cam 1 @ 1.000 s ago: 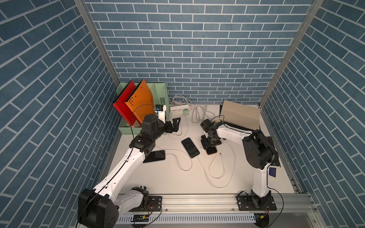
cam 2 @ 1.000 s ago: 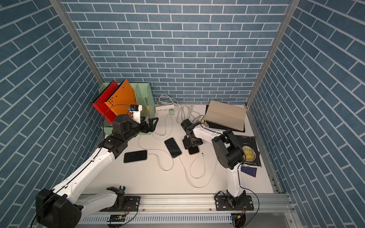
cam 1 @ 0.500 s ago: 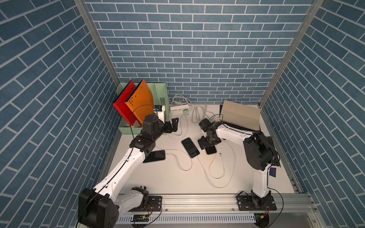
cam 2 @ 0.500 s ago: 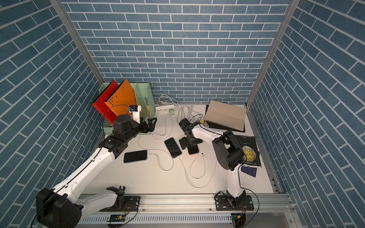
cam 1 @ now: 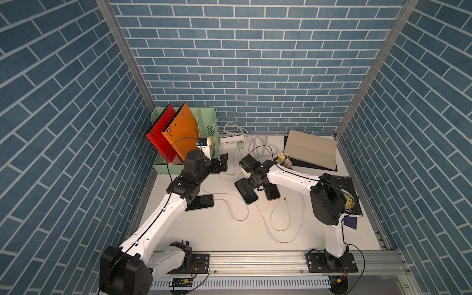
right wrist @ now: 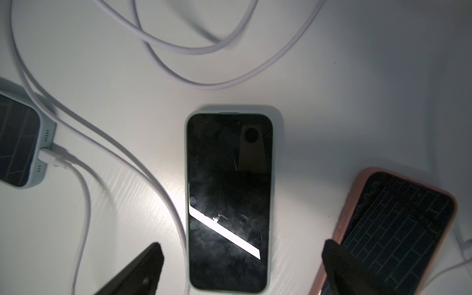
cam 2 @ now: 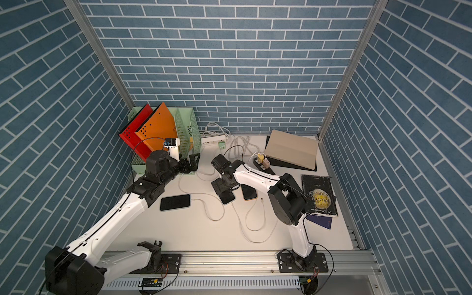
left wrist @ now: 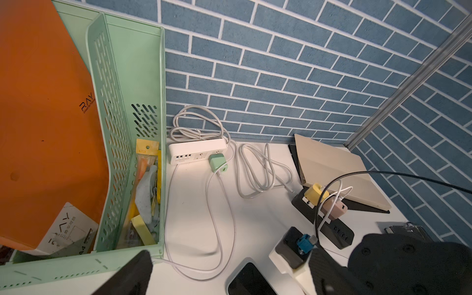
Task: Unplug the charging cable from the phone
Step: Pick up the phone at the center of the board.
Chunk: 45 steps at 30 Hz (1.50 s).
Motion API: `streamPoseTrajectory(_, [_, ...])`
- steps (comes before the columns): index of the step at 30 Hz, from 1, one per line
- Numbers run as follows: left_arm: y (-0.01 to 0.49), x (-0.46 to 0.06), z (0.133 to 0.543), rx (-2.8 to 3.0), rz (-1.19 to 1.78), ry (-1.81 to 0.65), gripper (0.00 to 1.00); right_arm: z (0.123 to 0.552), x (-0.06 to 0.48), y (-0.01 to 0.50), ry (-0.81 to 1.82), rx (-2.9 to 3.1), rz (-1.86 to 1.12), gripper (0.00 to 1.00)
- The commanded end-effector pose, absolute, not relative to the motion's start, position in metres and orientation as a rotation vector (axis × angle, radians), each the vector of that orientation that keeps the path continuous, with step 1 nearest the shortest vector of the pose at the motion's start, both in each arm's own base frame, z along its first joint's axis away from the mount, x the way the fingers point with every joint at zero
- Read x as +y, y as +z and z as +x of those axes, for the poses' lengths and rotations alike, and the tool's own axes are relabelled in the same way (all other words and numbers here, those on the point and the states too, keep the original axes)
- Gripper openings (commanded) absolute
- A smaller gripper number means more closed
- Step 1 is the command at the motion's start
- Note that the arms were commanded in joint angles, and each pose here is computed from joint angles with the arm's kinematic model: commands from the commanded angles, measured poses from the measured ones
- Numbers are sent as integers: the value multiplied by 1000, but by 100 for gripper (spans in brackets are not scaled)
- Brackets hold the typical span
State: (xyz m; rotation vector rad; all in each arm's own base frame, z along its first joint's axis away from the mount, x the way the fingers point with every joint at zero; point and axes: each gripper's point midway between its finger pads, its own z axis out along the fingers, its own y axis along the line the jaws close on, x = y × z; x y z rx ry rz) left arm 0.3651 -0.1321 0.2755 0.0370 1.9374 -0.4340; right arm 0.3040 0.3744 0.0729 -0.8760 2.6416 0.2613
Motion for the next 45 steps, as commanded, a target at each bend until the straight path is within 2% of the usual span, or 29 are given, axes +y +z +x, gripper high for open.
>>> streamPoseTrajectory(1, [274, -127, 363, 1938, 15, -426, 100, 310, 388, 61, 250, 2631, -852, 99])
streamPoseTrajectory(19, [272, -127, 364, 1943, 14, -436, 100, 307, 399, 27, 189, 2620, -910, 98])
streamPoseTrajectory(28, [272, -125, 364, 1944, 7, -431, 100, 305, 396, 20, 180, 2624, -919, 80])
streamPoseTrajectory(33, [273, -125, 364, 1940, 4, -432, 100, 306, 398, 23, 185, 2607, -939, 65])
streamPoseTrajectory(37, [275, -127, 363, 1938, 12, -446, 100, 313, 400, 45, 214, 2561, -915, 53])
streamPoseTrajectory(45, [280, -145, 362, 1931, 89, -539, 100, 328, 393, 107, 472, 2437, -823, 41])
